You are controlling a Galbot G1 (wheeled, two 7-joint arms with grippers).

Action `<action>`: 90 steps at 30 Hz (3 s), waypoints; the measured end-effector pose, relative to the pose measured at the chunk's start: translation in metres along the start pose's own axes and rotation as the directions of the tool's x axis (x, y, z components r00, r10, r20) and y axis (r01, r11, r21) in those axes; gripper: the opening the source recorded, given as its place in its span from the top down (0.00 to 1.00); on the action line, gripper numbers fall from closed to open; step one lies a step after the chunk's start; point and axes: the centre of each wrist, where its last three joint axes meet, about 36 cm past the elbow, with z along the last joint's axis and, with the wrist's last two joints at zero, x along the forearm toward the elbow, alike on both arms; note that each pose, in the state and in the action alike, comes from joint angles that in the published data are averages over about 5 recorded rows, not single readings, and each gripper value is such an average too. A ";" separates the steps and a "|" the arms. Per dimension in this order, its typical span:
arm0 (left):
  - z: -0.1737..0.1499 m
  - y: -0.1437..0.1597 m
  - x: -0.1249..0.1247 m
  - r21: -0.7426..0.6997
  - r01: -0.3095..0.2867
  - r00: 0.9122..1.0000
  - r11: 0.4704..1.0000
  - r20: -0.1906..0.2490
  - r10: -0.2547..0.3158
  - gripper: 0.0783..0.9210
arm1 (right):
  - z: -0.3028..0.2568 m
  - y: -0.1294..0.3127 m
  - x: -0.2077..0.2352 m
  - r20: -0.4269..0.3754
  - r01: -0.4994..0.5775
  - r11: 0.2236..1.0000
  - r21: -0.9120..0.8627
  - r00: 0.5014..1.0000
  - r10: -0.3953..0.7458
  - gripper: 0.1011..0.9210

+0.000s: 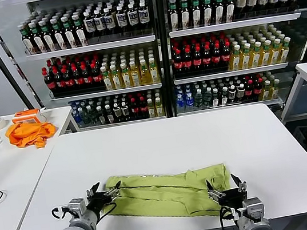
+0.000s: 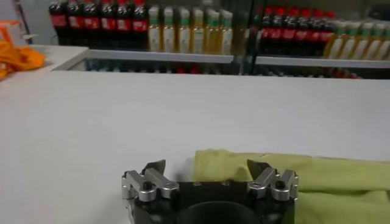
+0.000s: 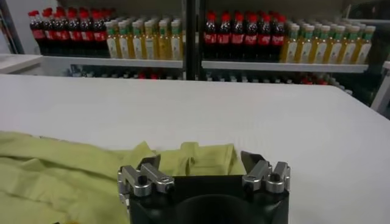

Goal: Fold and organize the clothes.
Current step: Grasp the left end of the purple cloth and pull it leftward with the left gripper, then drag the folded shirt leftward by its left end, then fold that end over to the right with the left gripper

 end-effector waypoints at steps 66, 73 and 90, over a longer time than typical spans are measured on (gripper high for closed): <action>-0.049 -0.008 0.064 -0.198 0.279 0.959 0.940 0.103 -0.263 0.97 | -0.011 -0.005 0.000 0.061 0.004 0.999 0.036 0.998 -0.006 0.12; -0.050 -0.042 0.062 -0.094 0.107 0.993 0.990 0.064 -0.101 0.97 | -0.011 -0.002 -0.003 0.063 0.007 0.999 0.037 0.998 -0.009 0.12; -0.048 -0.094 0.037 0.041 -0.111 0.994 0.993 0.006 0.111 0.97 | -0.012 -0.006 -0.003 0.064 -0.013 0.999 0.042 0.998 0.010 0.12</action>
